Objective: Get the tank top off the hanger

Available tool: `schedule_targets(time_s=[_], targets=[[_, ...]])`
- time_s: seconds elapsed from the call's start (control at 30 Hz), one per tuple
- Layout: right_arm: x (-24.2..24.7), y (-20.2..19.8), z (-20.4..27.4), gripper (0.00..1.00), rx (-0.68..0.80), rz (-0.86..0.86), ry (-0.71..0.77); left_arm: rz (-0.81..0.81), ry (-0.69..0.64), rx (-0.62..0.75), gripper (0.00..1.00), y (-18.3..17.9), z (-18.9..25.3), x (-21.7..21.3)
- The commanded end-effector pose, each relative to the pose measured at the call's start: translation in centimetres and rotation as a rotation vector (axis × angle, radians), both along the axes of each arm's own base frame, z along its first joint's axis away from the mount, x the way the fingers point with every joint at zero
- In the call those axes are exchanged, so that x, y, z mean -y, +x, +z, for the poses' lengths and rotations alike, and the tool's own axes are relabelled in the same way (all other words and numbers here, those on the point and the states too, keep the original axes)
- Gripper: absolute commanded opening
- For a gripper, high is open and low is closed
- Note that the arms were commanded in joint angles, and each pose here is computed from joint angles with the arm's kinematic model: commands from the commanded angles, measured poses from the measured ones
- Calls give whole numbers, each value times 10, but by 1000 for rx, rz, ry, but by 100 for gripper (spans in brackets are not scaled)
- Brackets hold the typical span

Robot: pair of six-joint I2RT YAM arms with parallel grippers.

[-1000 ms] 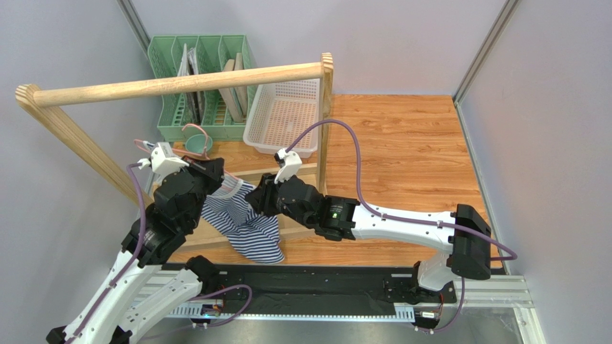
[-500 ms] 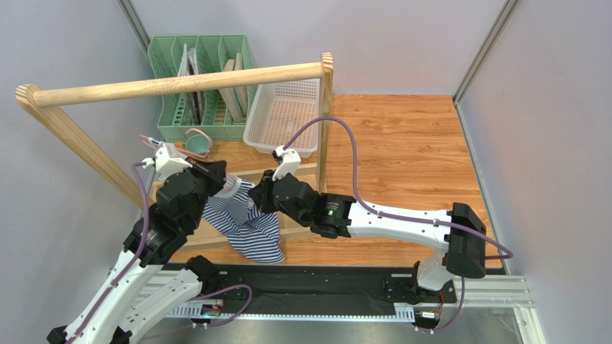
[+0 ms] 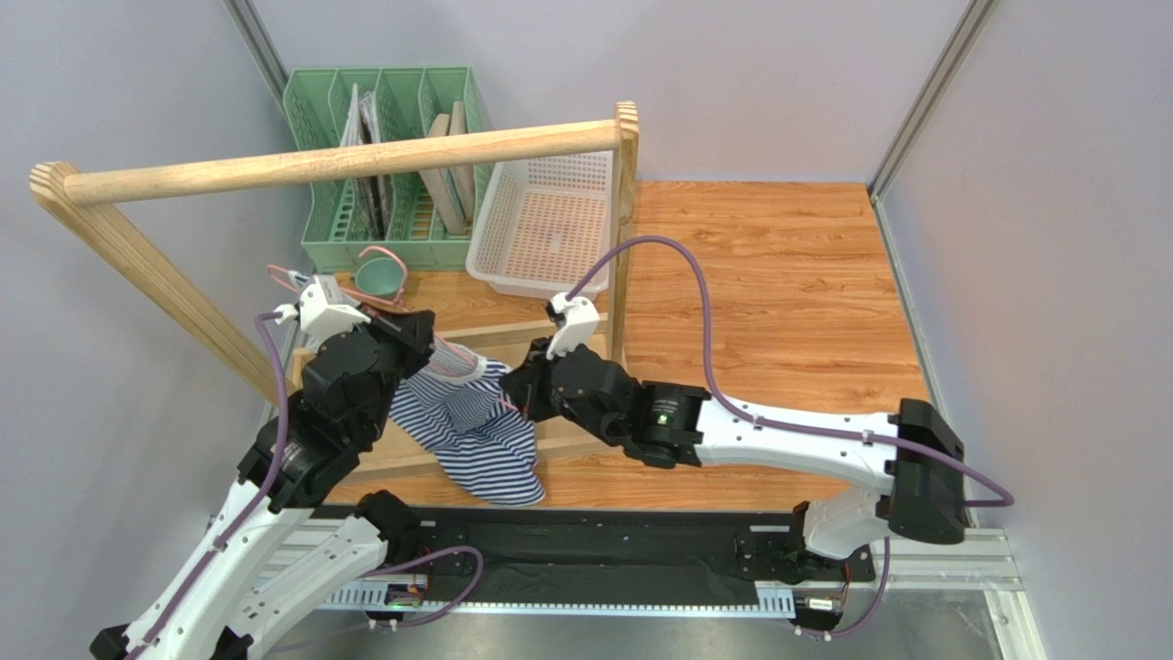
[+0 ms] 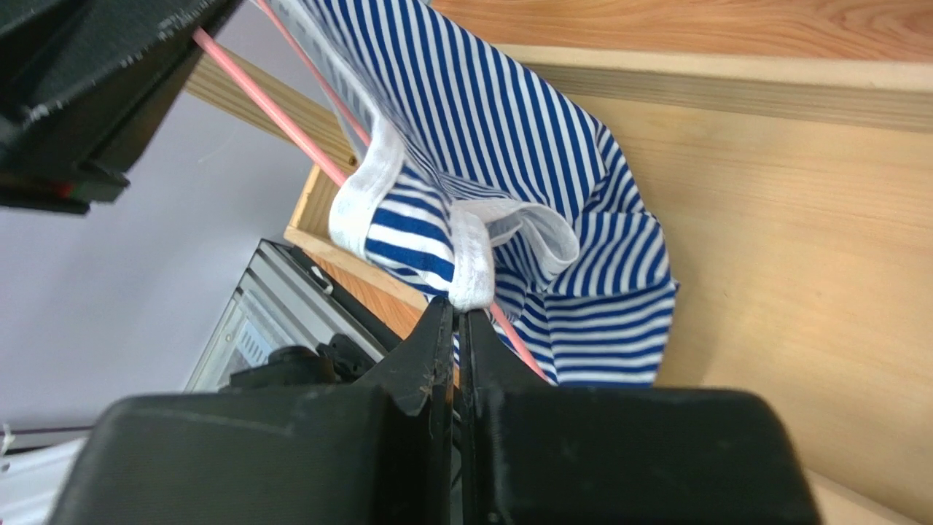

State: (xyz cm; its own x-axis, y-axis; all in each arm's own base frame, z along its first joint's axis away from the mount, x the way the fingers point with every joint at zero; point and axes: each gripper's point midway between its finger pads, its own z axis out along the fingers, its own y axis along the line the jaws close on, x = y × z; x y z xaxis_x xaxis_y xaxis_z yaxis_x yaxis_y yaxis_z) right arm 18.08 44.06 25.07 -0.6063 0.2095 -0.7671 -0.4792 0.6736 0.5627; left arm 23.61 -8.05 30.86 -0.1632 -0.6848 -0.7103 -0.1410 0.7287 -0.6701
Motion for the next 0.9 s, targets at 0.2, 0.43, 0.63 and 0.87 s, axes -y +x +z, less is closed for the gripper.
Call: schedule_targets(time_s=[0.2,0.43,0.63,0.87], targets=[[61,-17,0,0,-57,-57,136,30,-59,76,0,-1,42,-6],[71,-19,-13,0,-102,-49,187,-3,-108,96,0,-5,55,-1],[71,-21,-19,0,-107,-31,183,-26,-131,105,0,-10,61,1],[71,-12,-25,39,-68,4,-29,-92,-160,83,0,-11,59,16]])
